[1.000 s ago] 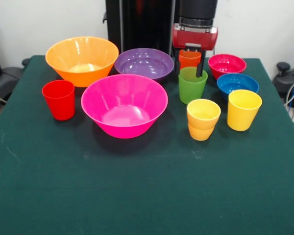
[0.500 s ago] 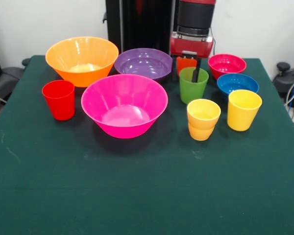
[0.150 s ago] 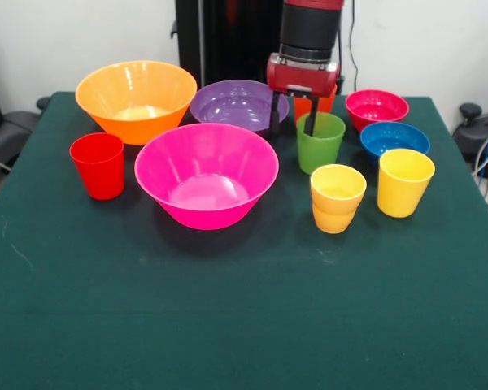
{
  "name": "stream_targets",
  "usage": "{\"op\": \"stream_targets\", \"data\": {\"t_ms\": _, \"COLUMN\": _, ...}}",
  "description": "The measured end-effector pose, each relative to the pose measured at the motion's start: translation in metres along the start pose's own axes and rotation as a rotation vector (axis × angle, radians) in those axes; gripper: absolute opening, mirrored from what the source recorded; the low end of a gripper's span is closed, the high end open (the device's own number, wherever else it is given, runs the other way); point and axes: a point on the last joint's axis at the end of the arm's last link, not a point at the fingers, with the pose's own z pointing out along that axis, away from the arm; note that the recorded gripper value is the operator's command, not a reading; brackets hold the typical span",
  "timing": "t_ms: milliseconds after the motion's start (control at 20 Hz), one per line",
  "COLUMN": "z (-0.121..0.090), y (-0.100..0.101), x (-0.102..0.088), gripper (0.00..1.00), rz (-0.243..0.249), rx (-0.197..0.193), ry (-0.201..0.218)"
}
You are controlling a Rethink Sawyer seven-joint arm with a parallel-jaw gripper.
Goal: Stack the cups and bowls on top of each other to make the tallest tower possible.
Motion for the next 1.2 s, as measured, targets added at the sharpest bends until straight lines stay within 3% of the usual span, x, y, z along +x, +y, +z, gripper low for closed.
{"op": "stream_targets", "data": {"t_ms": 300, "z": 0.001, "y": -0.009, "x": 0.005, "gripper": 1.00, "rz": -0.018, "rx": 0.009, "ry": 0.007}}
{"op": "stream_targets", "data": {"t_ms": 800, "z": 0.018, "y": -0.043, "x": 0.029, "gripper": 1.00, "rz": -0.017, "rx": 0.012, "ry": 0.077}}
{"op": "stream_targets", "data": {"t_ms": 1200, "z": 0.008, "y": -0.049, "x": 0.019, "gripper": 1.00, "rz": -0.014, "rx": 0.017, "ry": 0.084}}
